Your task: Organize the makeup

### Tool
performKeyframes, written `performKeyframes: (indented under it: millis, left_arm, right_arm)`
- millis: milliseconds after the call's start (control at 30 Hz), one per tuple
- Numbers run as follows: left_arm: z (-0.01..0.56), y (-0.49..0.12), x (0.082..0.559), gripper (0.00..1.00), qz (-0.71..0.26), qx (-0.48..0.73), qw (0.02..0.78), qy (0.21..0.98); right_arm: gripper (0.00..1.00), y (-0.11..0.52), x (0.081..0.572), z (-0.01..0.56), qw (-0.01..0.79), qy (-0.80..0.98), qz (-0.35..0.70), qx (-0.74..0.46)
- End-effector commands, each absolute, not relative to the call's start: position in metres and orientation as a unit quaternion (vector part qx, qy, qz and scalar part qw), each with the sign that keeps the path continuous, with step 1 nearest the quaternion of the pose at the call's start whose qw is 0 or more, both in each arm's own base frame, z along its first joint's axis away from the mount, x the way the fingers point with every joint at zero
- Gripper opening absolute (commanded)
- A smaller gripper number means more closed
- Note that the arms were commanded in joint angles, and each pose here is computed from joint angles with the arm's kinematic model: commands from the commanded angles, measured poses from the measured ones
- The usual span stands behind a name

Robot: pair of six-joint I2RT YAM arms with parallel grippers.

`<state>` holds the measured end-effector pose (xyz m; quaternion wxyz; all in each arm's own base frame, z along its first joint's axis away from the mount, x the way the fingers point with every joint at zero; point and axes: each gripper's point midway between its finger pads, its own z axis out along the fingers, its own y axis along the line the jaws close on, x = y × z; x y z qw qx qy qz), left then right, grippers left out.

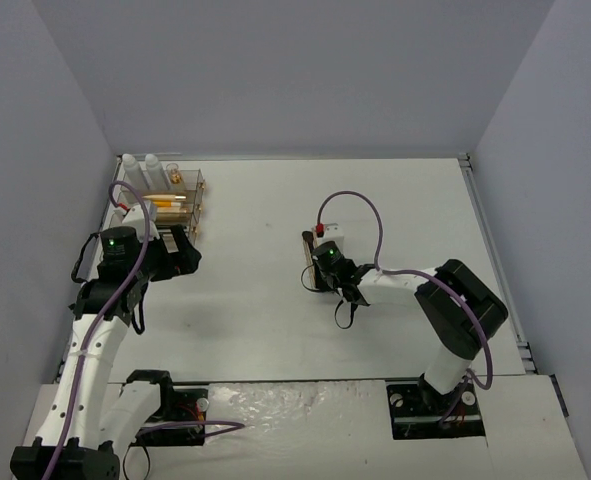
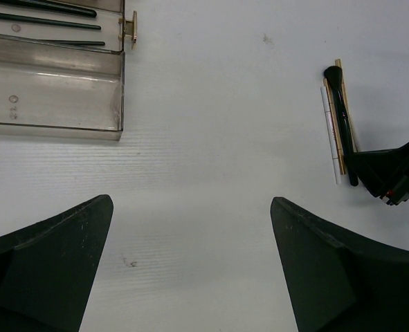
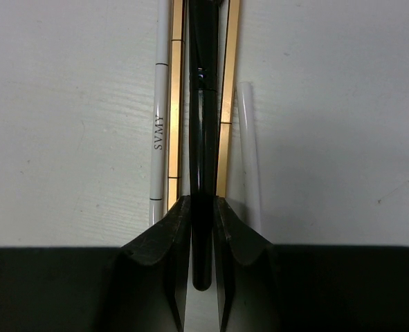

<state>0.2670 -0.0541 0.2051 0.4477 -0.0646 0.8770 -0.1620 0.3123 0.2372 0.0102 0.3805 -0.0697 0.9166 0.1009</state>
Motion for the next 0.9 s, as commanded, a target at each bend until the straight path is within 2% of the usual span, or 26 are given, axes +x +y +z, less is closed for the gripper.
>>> performKeyframes:
  millis: [0, 233, 467, 667, 867]
  left_arm:
    - [0.234, -0.062, 0.280, 0.97, -0.191, -0.056, 0.482, 0.853]
    - [0.252, -0.094, 0.284, 0.97, -0.288, -0.074, 0.467, 0.833]
    - [0.286, -0.142, 0.286, 0.97, -0.383, -0.093, 0.466, 0.792]
    - [0.297, -0.181, 0.294, 0.96, -0.389, -0.086, 0.465, 0.791]
    - [0.297, -0.225, 0.300, 0.89, -0.389, -0.072, 0.464, 0.793]
  right_arm:
    - [0.00, 0.247, 0.319, 0.043, 0.407, 0.902, 0.114, -0.089]
    - [0.00, 0.260, 0.317, 0.112, 0.462, 0.866, 0.161, -0.102]
    - [0.00, 0.290, 0.290, 0.178, 0.514, 0.803, 0.256, -0.160]
    - [0.00, 0.308, 0.272, 0.211, 0.546, 0.759, 0.302, -0.186]
    - [0.00, 0.323, 0.258, 0.230, 0.557, 0.734, 0.336, -0.196]
